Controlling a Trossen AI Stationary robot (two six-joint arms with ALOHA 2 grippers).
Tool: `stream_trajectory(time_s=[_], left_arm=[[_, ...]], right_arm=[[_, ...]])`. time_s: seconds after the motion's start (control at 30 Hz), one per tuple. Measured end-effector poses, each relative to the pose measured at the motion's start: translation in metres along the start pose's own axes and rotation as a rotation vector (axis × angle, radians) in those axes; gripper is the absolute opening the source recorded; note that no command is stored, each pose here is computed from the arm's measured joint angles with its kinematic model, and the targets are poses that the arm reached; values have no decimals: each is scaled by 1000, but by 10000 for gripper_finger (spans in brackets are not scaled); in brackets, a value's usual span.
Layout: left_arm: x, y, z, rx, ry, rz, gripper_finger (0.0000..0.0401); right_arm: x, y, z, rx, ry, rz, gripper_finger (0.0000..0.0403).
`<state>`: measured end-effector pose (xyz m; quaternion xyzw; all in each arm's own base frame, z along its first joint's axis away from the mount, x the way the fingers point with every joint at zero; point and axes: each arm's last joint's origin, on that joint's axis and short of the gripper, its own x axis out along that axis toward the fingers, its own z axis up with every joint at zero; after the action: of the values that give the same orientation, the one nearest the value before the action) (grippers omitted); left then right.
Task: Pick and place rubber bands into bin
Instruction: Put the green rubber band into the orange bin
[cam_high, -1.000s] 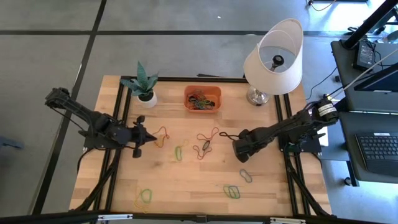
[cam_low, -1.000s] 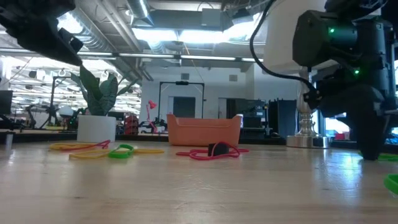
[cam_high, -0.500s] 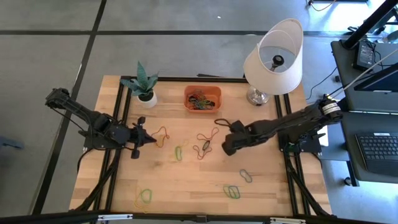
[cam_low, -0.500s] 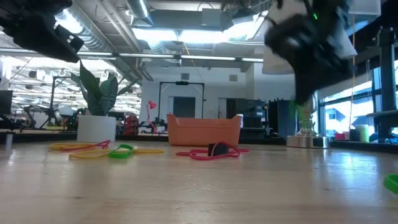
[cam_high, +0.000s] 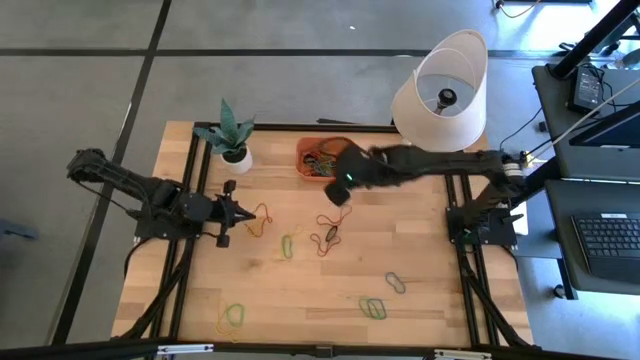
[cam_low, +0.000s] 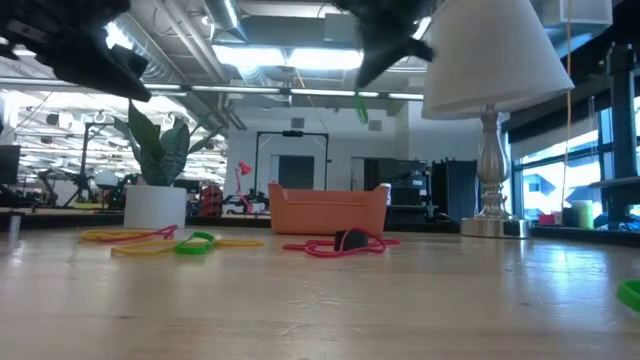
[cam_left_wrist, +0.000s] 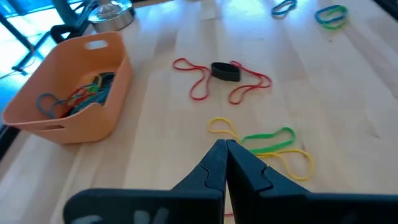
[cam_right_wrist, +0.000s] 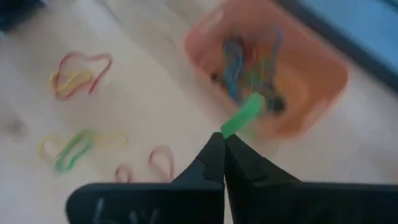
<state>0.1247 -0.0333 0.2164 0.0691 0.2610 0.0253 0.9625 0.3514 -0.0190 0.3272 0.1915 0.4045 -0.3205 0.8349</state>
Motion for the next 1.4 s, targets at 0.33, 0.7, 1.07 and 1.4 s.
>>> stream_trajectory(time_s=[0.33,0.7,1.07,1.4], left_arm=[[7,30,8,-47,-58,55,2],[9,47,8,-154,-78,27,2],[9,50,7,-181,-76,51,2],[9,50,7,-182,-75,51,2]], right_arm=[[87,-16,64,-184,55,-15,0],[190,-52,55,-168,279,-17,4],[203,-57,52,-163,301,-26,47],[201,-57,53,-152,302,-28,78]])
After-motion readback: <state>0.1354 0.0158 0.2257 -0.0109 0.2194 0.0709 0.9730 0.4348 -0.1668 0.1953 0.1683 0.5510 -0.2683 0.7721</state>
